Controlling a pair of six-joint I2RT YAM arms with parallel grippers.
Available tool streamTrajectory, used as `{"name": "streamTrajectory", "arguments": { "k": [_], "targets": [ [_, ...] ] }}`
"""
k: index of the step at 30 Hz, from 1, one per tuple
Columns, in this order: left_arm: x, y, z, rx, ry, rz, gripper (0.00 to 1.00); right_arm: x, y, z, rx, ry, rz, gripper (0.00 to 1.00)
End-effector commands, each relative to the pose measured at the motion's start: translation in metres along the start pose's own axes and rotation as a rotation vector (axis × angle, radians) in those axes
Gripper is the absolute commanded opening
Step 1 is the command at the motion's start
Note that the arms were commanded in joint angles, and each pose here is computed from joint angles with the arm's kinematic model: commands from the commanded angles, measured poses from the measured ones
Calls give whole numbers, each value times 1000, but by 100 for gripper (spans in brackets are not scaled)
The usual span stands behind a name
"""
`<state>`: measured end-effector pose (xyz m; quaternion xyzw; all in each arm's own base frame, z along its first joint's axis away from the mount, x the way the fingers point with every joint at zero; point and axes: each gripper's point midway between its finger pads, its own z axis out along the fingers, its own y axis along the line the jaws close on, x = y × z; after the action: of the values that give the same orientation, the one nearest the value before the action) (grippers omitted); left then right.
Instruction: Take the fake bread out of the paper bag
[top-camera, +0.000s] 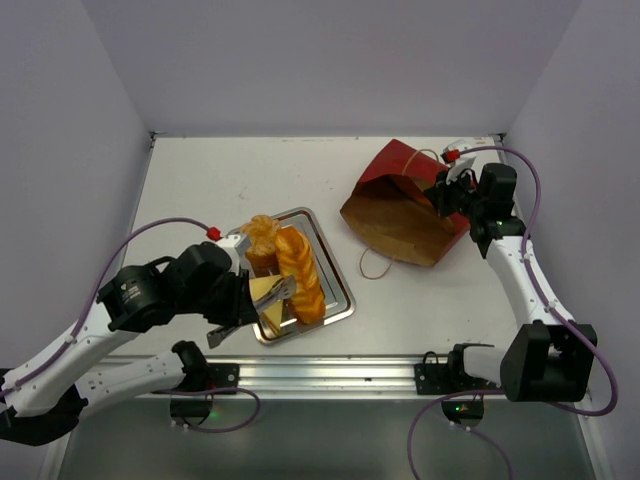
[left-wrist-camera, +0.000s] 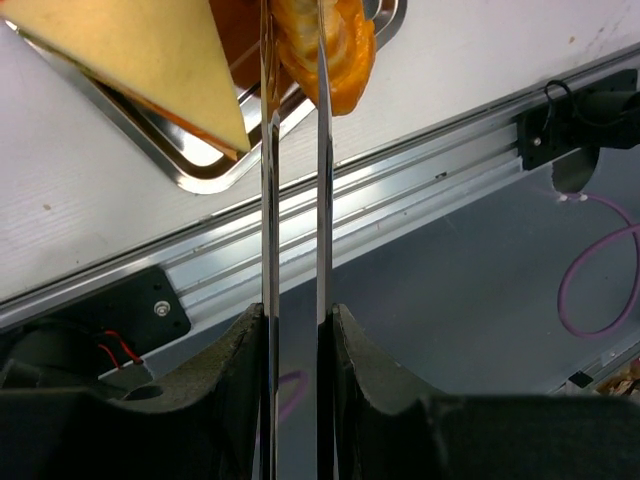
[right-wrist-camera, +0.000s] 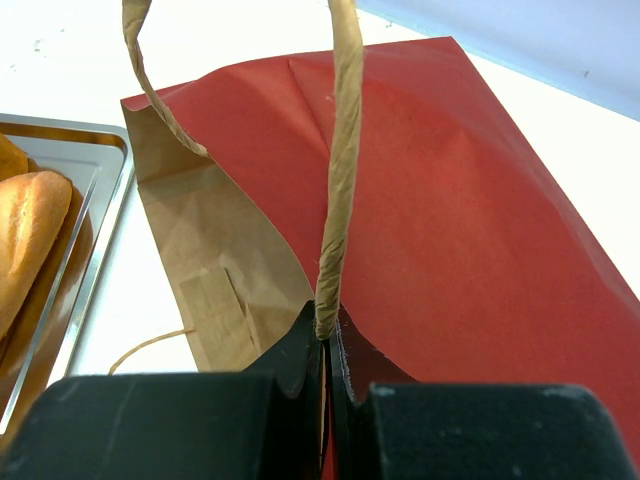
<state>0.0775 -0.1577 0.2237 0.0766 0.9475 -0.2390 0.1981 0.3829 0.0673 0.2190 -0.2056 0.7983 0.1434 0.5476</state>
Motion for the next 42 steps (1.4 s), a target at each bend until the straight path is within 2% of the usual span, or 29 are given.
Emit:
{"name": "streamTrajectory", "arguments": {
  "k": [1,16,19,20,22,23,26,32,42],
  "targets": [
    [6,9,-3,-25,11,7,0,-8,1,-1,-9,-26,-6,0],
    [16,20,18,-78,67,31,1,-7,0,-1,-8,-22,-7,0],
    [15,23,20,-93,61,30,9,-7,0,-1,-7,-22,-7,0],
    [14,25,21,-105,53,31,16,-7,0,-1,-7,-22,-7,0],
    [14,26,21,-109,52,26,24,-7,0,-1,-7,-22,-7,0],
    [14,27,22,-115,54,25,31,-7,0,-1,-7,-22,-7,0],
    [13,27,21,-120,46,22,40,-6,0,0,-7,-19,-6,0],
    [11,27,18,-121,38,16,47,-6,0,-1,-7,-20,-7,0],
    [-1,13,0,-71,-9,-3,48,-6,0,0,-9,-19,-6,0]
  ]
}}
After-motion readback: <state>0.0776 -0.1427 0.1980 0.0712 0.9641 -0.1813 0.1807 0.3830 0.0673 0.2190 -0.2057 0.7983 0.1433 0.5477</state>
